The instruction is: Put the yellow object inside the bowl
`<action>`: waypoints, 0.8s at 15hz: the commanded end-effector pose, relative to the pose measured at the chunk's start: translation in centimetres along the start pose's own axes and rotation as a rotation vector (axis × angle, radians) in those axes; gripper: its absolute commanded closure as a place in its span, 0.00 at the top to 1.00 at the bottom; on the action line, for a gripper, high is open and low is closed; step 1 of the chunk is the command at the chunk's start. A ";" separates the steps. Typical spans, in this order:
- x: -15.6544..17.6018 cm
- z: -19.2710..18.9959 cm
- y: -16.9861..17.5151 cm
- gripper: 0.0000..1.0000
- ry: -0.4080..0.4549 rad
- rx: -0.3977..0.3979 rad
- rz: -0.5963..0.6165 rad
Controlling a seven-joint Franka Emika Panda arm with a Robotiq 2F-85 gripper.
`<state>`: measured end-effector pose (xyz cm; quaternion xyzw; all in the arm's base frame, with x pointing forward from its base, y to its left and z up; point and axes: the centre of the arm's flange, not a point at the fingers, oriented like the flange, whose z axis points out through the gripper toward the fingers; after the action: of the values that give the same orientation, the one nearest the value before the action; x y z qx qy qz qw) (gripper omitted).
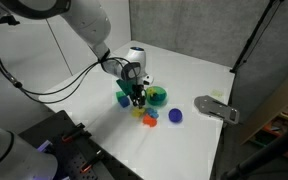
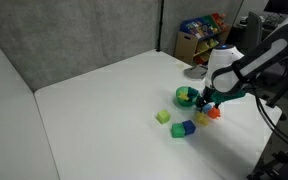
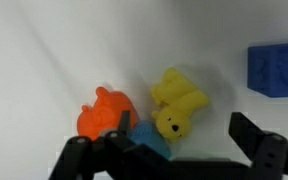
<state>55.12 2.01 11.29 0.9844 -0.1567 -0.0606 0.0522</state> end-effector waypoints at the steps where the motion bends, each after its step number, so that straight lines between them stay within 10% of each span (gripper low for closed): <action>1: -0.1 1.2 0.1 1.00 0.050 -0.002 0.032; 12: -0.7 5.4 -0.6 1.00 0.142 0.057 0.087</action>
<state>54.53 2.10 6.65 0.9827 -0.1809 0.0093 0.0391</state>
